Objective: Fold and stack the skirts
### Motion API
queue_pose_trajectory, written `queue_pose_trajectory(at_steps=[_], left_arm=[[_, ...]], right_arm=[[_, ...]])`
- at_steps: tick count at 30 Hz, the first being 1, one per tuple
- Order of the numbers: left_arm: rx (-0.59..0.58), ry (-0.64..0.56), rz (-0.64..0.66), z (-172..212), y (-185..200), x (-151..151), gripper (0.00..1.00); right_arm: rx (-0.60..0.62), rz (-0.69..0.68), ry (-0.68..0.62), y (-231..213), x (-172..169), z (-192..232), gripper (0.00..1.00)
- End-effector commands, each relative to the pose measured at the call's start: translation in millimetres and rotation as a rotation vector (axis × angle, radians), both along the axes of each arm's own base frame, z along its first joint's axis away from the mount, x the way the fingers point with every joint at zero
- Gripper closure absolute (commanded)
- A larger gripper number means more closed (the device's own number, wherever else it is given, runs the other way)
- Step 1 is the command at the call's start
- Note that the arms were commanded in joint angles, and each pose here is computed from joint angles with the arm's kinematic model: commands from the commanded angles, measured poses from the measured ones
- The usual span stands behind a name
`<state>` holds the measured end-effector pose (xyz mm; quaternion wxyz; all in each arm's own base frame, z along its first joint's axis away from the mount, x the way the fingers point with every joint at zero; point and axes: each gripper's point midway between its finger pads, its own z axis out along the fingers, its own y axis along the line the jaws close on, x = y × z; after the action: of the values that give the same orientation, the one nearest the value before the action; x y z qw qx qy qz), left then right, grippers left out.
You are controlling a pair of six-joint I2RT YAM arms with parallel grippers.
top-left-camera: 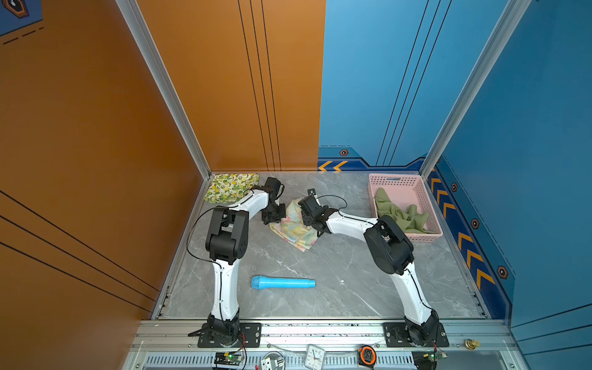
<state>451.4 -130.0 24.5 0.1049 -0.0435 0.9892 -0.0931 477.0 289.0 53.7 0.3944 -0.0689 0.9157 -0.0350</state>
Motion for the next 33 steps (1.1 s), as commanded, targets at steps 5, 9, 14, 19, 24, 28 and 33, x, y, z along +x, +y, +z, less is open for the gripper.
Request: queue_pose_trajectory(at_steps=[5, 9, 14, 19, 24, 28, 33], left_arm=[[0.061, 0.165, -0.003, -51, 10, -32, 0.95], [0.048, 0.148, -0.008, -45, 5, -28, 0.85], [0.036, 0.134, -0.01, -40, 1, -24, 0.79], [0.033, 0.134, -0.008, -40, 1, -23, 0.79], [0.027, 0.135, -0.009, -40, 0, -24, 0.79], [0.03, 0.138, -0.01, -40, 0, -26, 0.8], [0.036, 0.147, -0.008, -42, 3, -30, 0.81]], right_arm=[[0.069, -0.115, -0.02, -77, 11, 35, 0.23], [0.139, -0.022, -0.035, -53, 13, 53, 0.23], [0.209, 0.15, -0.054, 10, 17, 78, 0.24], [0.214, 0.232, -0.051, 59, 25, 73, 0.23], [0.216, 0.267, -0.067, 90, 43, 61, 0.23], [0.171, 0.243, -0.078, 93, 61, 43, 0.23], [0.099, 0.154, -0.065, 65, 83, 20, 0.23]])
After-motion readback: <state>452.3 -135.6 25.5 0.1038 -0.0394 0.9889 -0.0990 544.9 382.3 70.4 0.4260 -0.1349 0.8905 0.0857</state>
